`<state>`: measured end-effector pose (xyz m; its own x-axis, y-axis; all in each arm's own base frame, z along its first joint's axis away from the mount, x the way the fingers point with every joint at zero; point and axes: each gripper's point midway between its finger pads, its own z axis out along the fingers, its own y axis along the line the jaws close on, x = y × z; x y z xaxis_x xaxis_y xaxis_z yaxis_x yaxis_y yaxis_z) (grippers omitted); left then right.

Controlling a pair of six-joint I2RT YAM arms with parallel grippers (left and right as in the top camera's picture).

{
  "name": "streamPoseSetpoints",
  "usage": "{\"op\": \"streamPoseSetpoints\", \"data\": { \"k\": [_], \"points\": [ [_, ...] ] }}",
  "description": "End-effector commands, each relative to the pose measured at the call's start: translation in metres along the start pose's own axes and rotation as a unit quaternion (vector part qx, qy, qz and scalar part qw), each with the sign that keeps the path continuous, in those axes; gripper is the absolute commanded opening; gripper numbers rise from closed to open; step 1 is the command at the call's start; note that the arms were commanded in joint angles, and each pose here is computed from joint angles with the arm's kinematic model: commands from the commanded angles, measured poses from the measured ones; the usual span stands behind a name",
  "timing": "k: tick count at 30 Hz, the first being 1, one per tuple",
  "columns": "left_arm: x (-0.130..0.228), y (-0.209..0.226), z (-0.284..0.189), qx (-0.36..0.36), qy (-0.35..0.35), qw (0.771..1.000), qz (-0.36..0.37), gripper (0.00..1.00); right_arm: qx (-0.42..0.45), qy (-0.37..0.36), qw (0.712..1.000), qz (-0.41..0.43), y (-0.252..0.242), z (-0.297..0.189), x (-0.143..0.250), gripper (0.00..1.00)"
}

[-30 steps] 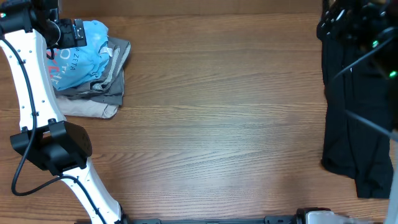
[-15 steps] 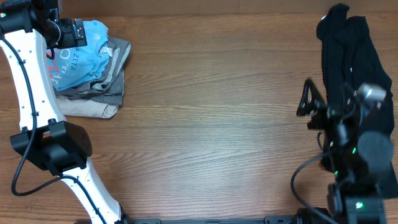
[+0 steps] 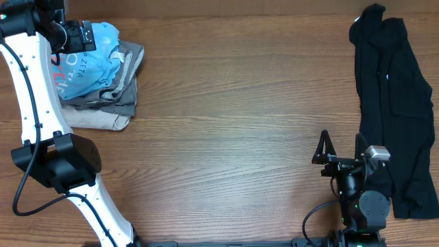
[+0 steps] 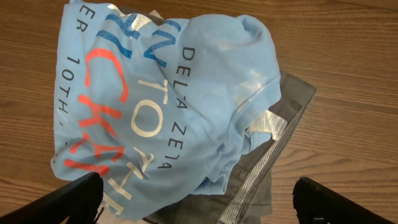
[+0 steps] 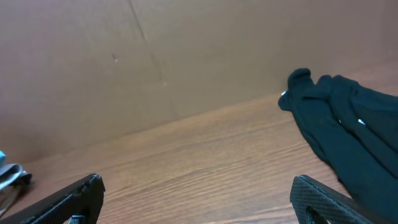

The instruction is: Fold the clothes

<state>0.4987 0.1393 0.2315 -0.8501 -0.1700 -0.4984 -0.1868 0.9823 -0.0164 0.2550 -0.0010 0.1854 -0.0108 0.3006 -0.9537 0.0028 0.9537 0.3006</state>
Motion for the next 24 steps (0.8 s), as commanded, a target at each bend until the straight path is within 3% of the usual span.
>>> {"op": "streamPoseSetpoints", "data": {
  "k": [1,6,24],
  "points": [
    [-0.001,0.0,0.001,0.002,0.0,1.0,0.006,1.0,0.008,-0.014,1.0,0.0,-0.006,-0.003,0.003,1.0],
    [-0.001,0.0,0.001,0.002,0.0,1.0,0.006,1.0,0.013,0.011,1.0,0.0,-0.009,-0.007,0.018,1.0],
    [-0.001,0.0,0.001,0.002,0.0,1.0,0.006,1.0,0.01,0.002,1.0,-0.003,-0.007,-0.008,0.014,1.0]
  ]
}}
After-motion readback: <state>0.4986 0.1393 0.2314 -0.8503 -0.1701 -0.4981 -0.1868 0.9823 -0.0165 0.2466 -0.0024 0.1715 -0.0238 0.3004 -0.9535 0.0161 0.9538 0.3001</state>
